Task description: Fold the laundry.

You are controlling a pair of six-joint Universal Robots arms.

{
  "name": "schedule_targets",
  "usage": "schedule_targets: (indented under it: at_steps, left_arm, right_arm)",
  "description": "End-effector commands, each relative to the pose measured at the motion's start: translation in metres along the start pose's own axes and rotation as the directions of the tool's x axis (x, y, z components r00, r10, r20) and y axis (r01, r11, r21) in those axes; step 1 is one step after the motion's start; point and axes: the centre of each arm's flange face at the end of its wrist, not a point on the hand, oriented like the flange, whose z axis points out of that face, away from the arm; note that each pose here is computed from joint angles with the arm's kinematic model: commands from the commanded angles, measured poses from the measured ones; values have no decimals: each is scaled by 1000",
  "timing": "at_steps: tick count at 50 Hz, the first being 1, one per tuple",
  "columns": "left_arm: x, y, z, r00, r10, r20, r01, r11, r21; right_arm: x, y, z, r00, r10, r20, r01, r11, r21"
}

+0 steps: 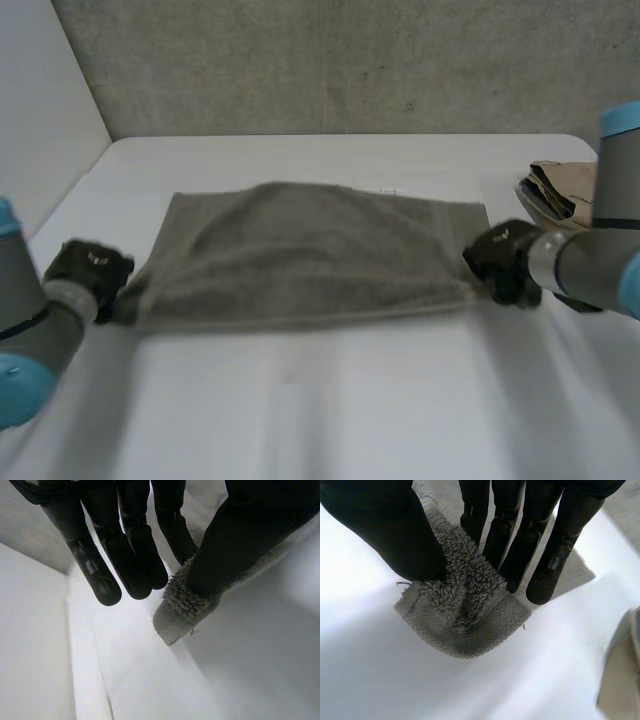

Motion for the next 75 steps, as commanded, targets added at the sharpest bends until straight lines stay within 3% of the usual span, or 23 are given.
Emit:
schedule_targets:
  at_steps: [1, 3, 6, 12, 17, 20, 24, 29, 37, 45, 52, 62, 67, 75]
  left_arm:
    - [18, 45, -71, 920, 189, -344, -274, 937, -217]
    - [27, 49, -89, 885, 192, -424, -311, 922, -232]
    - [30, 44, -97, 878, 194, -438, -306, 931, -200]
    - [17, 26, -80, 913, 221, -342, -280, 951, -131]
    - [5, 3, -44, 957, 229, -176, -235, 972, -15]
    - [3, -11, -20, 978, 191, -82, -186, 980, 71]
    - [12, -24, 12, 993, 116, -36, -110, 982, 152]
    - [20, -31, 46, 998, 63, -2, -62, 981, 185]
    - [24, -43, 99, 988, 20, 154, -60, 964, 261]
    - [42, -48, 112, 983, 35, 182, -94, 942, 323]
    - [56, -64, 100, 984, 39, 175, -105, 916, 388]
    - [23, -87, 72, 972, -18, 236, -91, 890, 446]
    - [27, -76, 55, 981, -4, 192, -77, 908, 411]
    - [46, -54, 31, 999, 31, 28, -38, 935, 353]
  right_arm:
    - [-23, 50, -57, 976, -97, 195, 143, 961, -238]
    - [-35, 60, -74, 955, -124, 269, 199, 942, -271]
    - [-42, 63, -86, 943, -141, 301, 226, 936, -269]
    - [-35, 65, -77, 956, -169, 238, 230, 939, -257]
    - [-20, 53, -58, 981, -161, 104, 179, 965, -194]
    - [-5, 46, -37, 995, -100, -2, 99, 986, -131]
    - [5, 43, -13, 996, -66, -67, 60, 995, -80]
    - [17, 33, 13, 984, -87, -155, 82, 996, -42]
    - [25, 27, 51, 969, -102, -226, 104, 995, -5]
    - [28, 24, 73, 963, -93, -255, 103, 994, 28]
    - [51, -1, 59, 940, 45, -339, 8, 988, 154]
    - [75, -41, -9, 891, 186, -415, -40, 941, 337]
    - [77, -28, -20, 894, 194, -404, -67, 949, 308]
    - [50, 15, -31, 952, 210, -223, -163, 964, 210]
